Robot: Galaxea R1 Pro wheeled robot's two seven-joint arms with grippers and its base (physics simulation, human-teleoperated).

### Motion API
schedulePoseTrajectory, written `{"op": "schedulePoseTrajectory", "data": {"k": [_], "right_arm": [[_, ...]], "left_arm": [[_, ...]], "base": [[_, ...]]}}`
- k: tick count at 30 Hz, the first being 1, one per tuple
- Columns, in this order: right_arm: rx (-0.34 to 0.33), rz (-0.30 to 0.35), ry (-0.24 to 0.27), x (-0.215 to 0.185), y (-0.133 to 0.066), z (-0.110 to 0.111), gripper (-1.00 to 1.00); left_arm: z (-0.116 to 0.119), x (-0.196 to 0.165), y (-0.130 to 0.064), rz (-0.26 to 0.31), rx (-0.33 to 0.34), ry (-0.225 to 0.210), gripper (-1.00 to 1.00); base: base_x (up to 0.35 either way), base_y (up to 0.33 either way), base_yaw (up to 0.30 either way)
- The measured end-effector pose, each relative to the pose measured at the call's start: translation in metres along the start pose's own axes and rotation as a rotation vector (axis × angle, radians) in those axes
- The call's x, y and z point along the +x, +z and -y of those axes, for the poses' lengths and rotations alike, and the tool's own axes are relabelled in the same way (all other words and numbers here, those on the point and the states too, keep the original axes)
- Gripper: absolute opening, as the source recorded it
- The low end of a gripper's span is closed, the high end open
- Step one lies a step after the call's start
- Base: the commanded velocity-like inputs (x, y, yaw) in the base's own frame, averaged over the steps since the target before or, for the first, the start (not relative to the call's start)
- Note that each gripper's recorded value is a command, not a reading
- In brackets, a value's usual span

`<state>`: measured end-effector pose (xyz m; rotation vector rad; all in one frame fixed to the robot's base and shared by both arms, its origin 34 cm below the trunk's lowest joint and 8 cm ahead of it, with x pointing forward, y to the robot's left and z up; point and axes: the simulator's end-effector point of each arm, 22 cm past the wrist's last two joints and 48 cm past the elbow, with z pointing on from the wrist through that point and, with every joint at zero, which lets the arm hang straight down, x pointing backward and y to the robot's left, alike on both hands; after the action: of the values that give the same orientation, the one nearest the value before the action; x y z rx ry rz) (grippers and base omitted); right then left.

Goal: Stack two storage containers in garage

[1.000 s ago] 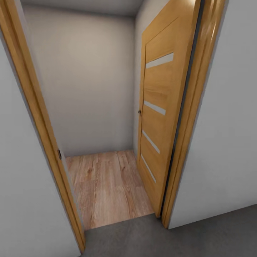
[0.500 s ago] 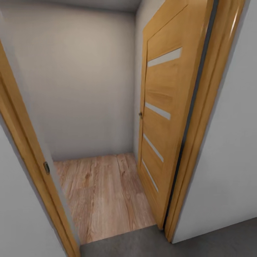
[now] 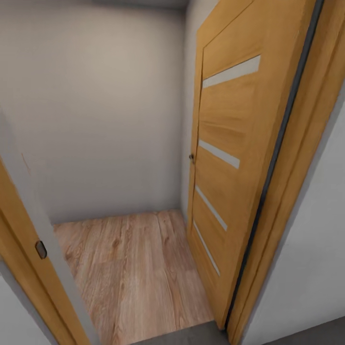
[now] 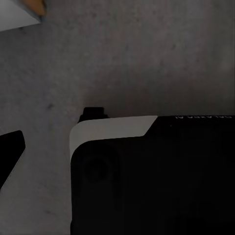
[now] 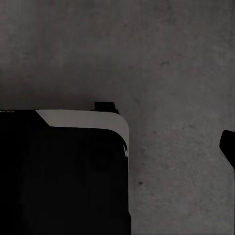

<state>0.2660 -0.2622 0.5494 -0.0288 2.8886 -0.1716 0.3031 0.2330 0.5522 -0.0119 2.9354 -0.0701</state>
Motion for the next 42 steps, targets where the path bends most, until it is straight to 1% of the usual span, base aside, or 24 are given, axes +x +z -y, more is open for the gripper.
{"op": "schedulePoseTrajectory", "data": {"k": [5,28,39,42], "right_arm": [[0.000,0.001,0.000,-0.0001,0.0000,0.0000,1.00],[0.000,-0.001,0.000,0.0002,0.0000,0.0000,1.00],[0.000,0.000,-0.001,-0.0001,0.0000,-0.0001,1.00],[0.000,0.000,0.000,0.0001,0.0000,0.0000,1.00]], "left_arm": [[0.0008,0.0001,0.0000,-0.001,0.001,0.001,1.00],[0.0011,0.0000,0.0000,0.000,0.001,0.001,1.00],[0.0007,0.0001,0.0000,0.000,0.001,0.001,1.00],[0.0011,0.0001,0.0000,0.000,0.001,0.001,1.00]], "base": [[0.317,0.000,0.149],[0.317,0.000,0.005],[0.317,0.000,0.215],[0.317,0.000,0.039]]}}
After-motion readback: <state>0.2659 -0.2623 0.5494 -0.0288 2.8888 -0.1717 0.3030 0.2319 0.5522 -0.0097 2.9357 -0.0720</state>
